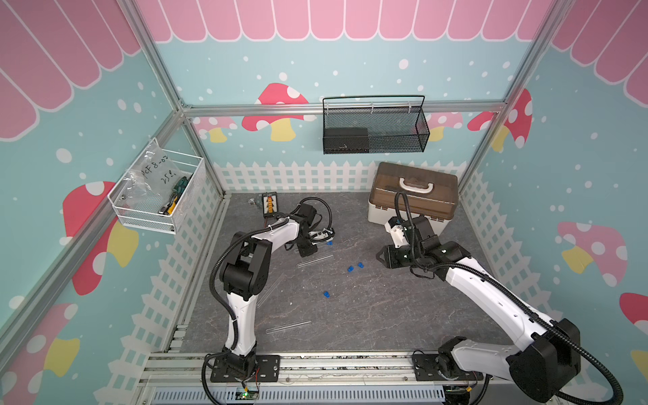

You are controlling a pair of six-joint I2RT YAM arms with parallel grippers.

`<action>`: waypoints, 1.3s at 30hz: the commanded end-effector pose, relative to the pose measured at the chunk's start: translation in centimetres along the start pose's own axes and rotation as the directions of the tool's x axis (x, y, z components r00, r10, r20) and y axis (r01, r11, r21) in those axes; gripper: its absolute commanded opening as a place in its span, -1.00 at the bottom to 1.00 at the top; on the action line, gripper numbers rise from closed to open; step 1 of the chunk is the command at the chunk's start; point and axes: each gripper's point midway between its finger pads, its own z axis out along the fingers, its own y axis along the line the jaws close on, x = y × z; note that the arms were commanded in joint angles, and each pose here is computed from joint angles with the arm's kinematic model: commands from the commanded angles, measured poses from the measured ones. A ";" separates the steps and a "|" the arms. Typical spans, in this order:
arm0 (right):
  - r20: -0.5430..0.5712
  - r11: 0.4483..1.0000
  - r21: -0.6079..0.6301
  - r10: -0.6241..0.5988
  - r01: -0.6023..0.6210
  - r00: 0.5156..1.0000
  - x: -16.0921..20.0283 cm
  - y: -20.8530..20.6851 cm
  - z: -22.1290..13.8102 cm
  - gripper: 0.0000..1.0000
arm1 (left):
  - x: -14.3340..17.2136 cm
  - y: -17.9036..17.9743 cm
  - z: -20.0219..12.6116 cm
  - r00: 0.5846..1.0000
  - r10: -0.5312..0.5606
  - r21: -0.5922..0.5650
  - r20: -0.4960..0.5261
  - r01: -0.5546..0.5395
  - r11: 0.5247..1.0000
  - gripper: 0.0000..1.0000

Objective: Insert stoppers into test tubes
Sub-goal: Place the test tube at the center of the board.

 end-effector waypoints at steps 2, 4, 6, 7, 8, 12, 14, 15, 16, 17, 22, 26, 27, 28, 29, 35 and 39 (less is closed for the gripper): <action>-0.016 1.000 0.001 0.000 0.000 1.000 0.5 -0.3 0.3 -0.25 | 1.0 -0.7 1.5 0.999 0.019 0.055 -0.031 -0.017 0.998 -0.54; -0.014 1.000 0.001 0.000 0.000 1.000 0.5 -0.3 0.3 -0.25 | 1.0 -0.7 1.5 0.999 0.018 0.055 -0.030 -0.017 0.998 -0.53; -0.017 1.000 0.001 -0.001 0.001 1.000 0.5 -0.3 0.3 -0.25 | 1.0 -0.7 1.5 0.999 0.016 0.056 -0.030 -0.014 0.998 -0.52; -0.015 1.000 0.001 -0.001 0.001 1.000 0.5 -0.3 0.2 -0.25 | 1.1 -0.7 1.5 0.999 0.016 0.056 -0.032 -0.014 0.998 -0.51; -0.016 1.000 0.001 -0.001 0.001 1.000 0.5 -0.2 0.3 -0.26 | 1.1 -0.7 1.5 0.999 0.016 0.057 -0.031 -0.014 0.998 -0.52; -0.017 1.000 0.000 0.000 0.000 1.000 0.5 -0.3 0.2 -0.26 | 1.0 -0.7 1.6 0.999 0.016 0.056 -0.029 -0.014 0.998 -0.50; -0.018 1.000 0.000 -0.001 0.001 1.000 0.6 -0.3 0.3 -0.27 | 1.0 -0.6 1.6 0.999 0.015 0.058 -0.028 -0.014 0.998 -0.49; -0.018 1.000 0.000 -0.002 0.002 1.000 0.6 -0.3 0.3 -0.27 | 0.9 -0.6 1.5 1.000 0.012 0.058 -0.024 -0.011 0.998 -0.48; -0.019 1.000 0.001 -0.001 0.001 1.000 0.6 -0.3 0.2 -0.27 | 0.7 -0.6 1.4 1.000 0.008 0.061 -0.013 -0.007 0.998 -0.47; -0.020 1.000 0.000 -0.002 0.002 1.000 0.6 -0.3 0.3 -0.27 | 0.5 -0.6 1.2 1.000 0.001 0.067 0.004 -0.002 0.998 -0.43; -0.018 1.000 -0.020 0.001 -0.001 1.000 0.4 0.2 0.2 -0.30 | -1.3 0.6 -0.8 0.996 -0.007 0.027 0.086 0.005 1.000 -0.37; -0.014 1.000 -0.019 0.002 -0.002 1.000 0.3 0.2 0.1 -0.28 | -2.4 1.0 -3.5 0.989 0.020 -0.008 0.148 -0.019 1.000 -0.35; -0.013 1.000 -0.017 0.004 -0.004 1.000 0.4 0.1 0.0 -0.26 | -2.6 1.0 -4.2 0.987 0.027 -0.019 0.158 -0.024 1.000 -0.34; -0.013 1.000 -0.016 0.006 -0.006 1.000 0.4 0.1 0.0 -0.26 | -2.8 1.1 -4.9 0.985 0.032 -0.034 0.170 -0.026 0.999 -0.34; -0.015 1.000 -0.016 0.008 -0.008 1.000 0.5 0.1 0.0 -0.25 | -2.9 1.2 -5.6 0.984 0.038 -0.050 0.176 -0.030 0.998 -0.34; -0.016 1.000 -0.011 0.006 -0.006 1.000 0.6 -0.1 0.1 -0.25 | -3.7 -0.2 -9.2 0.969 0.085 -0.101 0.232 -0.063 0.993 -0.33; -0.018 1.000 -0.012 -0.001 0.001 1.000 0.8 -0.1 0.3 -0.25 | -3.4 -2.9 -9.5 0.960 0.132 -0.115 0.248 -0.106 0.988 -0.34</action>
